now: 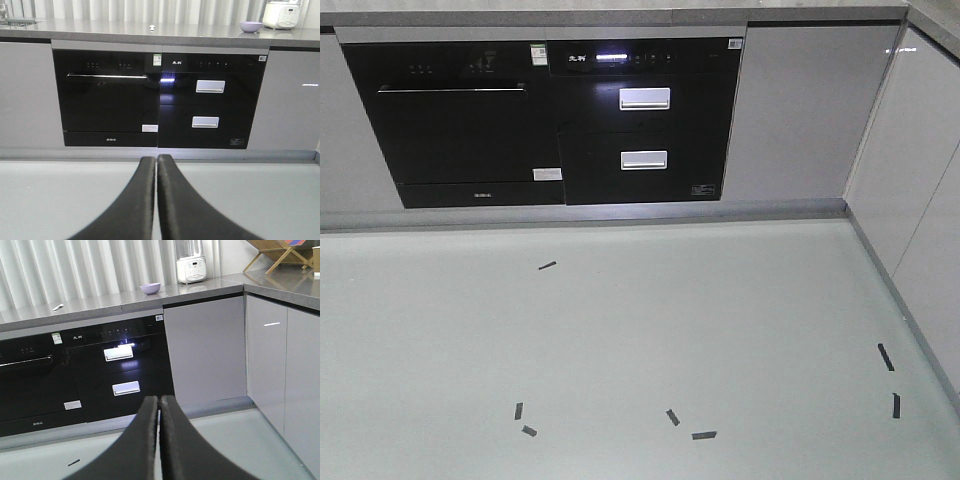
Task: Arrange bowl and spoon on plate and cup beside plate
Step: 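Drive the base toward the black appliance cabinet, both grippers held closed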
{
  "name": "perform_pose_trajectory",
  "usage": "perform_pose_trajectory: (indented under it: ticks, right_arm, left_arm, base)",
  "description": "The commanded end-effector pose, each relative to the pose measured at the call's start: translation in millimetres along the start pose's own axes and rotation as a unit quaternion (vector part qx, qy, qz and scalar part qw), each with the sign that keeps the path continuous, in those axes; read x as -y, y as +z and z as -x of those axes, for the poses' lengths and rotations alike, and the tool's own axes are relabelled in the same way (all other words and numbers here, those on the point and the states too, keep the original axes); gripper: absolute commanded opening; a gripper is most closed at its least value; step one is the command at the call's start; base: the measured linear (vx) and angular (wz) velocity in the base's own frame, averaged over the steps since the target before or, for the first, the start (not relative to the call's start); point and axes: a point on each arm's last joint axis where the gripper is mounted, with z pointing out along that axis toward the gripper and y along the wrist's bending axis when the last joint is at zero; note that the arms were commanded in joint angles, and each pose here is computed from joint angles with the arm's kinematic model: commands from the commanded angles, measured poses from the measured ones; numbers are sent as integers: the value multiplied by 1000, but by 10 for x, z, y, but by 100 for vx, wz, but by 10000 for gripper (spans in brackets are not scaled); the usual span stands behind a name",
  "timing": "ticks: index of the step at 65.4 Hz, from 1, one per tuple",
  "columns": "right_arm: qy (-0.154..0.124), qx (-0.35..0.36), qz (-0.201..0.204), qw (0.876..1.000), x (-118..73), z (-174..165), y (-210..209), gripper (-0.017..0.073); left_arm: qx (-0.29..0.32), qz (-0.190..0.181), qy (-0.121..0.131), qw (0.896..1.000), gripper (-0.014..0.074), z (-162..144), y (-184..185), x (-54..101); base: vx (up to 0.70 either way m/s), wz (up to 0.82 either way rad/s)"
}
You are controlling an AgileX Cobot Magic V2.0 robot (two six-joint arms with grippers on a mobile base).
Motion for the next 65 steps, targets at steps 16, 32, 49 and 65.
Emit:
perform_pose_trajectory:
  ticks: [16,32,49,65]
  right_arm:
    - [-5,36,9,999,-17,62,-7,15]
    - [-5,36,9,999,-17,62,-7,15]
    - [-5,36,9,999,-17,63,-7,15]
    - [-5,36,9,999,-17,63,-7,15]
  left_arm:
    - [23,-1,-5,1000,-6,-35,15,-7]
    - [23,-1,-5,1000,-6,-35,15,-7]
    - [23,-1,-5,1000,-6,-35,15,-7]
    - [23,-1,-5,1000,-6,-35,15,-7]
  base:
    - [9,-2]
    - [7,0]
    - [4,6]
    - [2,4]
